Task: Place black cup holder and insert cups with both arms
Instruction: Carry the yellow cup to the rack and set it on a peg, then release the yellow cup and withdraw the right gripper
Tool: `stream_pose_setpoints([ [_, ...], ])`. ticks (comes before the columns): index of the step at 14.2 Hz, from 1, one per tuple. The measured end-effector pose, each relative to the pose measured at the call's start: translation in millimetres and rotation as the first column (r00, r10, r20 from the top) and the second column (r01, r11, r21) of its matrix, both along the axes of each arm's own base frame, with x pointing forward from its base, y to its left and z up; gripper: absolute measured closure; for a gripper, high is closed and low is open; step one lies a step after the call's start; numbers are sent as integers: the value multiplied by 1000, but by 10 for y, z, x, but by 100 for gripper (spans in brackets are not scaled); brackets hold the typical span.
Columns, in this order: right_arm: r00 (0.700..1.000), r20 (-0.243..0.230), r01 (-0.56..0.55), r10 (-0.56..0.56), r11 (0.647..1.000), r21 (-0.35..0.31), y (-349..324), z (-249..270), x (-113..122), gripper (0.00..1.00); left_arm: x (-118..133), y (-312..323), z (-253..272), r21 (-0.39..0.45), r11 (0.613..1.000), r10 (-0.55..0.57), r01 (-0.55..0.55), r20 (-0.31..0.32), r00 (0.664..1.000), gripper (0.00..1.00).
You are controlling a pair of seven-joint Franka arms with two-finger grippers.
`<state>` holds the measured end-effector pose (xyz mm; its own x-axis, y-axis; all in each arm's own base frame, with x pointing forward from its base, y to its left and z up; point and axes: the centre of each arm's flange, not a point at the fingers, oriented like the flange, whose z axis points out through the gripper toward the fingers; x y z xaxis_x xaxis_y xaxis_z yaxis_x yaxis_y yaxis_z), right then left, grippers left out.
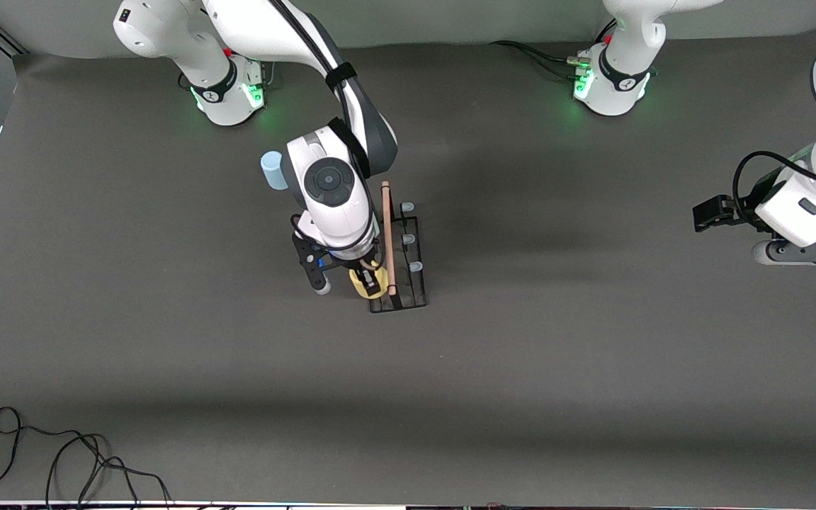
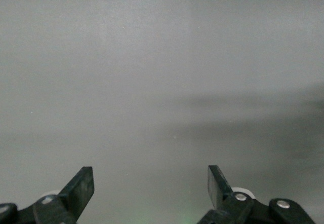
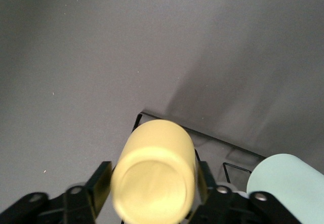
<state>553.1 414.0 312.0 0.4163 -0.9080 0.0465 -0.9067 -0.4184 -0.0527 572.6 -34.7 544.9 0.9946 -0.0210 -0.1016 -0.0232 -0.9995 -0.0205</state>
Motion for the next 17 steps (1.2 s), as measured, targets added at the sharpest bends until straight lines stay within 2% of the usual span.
stream_pose_setpoints([
  [2, 1000, 11, -2, 2, 1000, 9, 18, 80, 19, 1, 0, 0, 0, 0, 1000, 0, 0, 0, 1000, 0],
  [4, 1000, 25, -2, 1, 999, 33, 30, 364, 65, 0, 0, 0, 0, 0, 1000, 0, 0, 0, 1000, 0],
  [7, 999, -21, -29, 30, 998, 51, -56, 1171, 39, 0, 0, 0, 1, 0, 1000, 0, 0, 0, 1000, 0],
  [9, 995, -53, -82, 85, 995, 49, -203, 1751, -60, 0, 0, 0, 0, 0, 1000, 0, 0, 0, 1000, 0],
  [11, 984, -59, -164, 166, 986, 43, -401, 2210, -176, 0, 0, 0, 0, 0, 1000, 0, 0, 0, 1000, 0],
  [15, 939, -68, -338, 337, 941, 7, -815, 2710, -314, 0, 0, 0, 1, 0, 1000, 0, 0, 0, 1000, 0],
  [17, 907, -72, -417, 414, 909, -19, -1130, 2844, -267, 0, 0, 0, 1, 0, 1000, 0, 0, 0, 1000, 0],
])
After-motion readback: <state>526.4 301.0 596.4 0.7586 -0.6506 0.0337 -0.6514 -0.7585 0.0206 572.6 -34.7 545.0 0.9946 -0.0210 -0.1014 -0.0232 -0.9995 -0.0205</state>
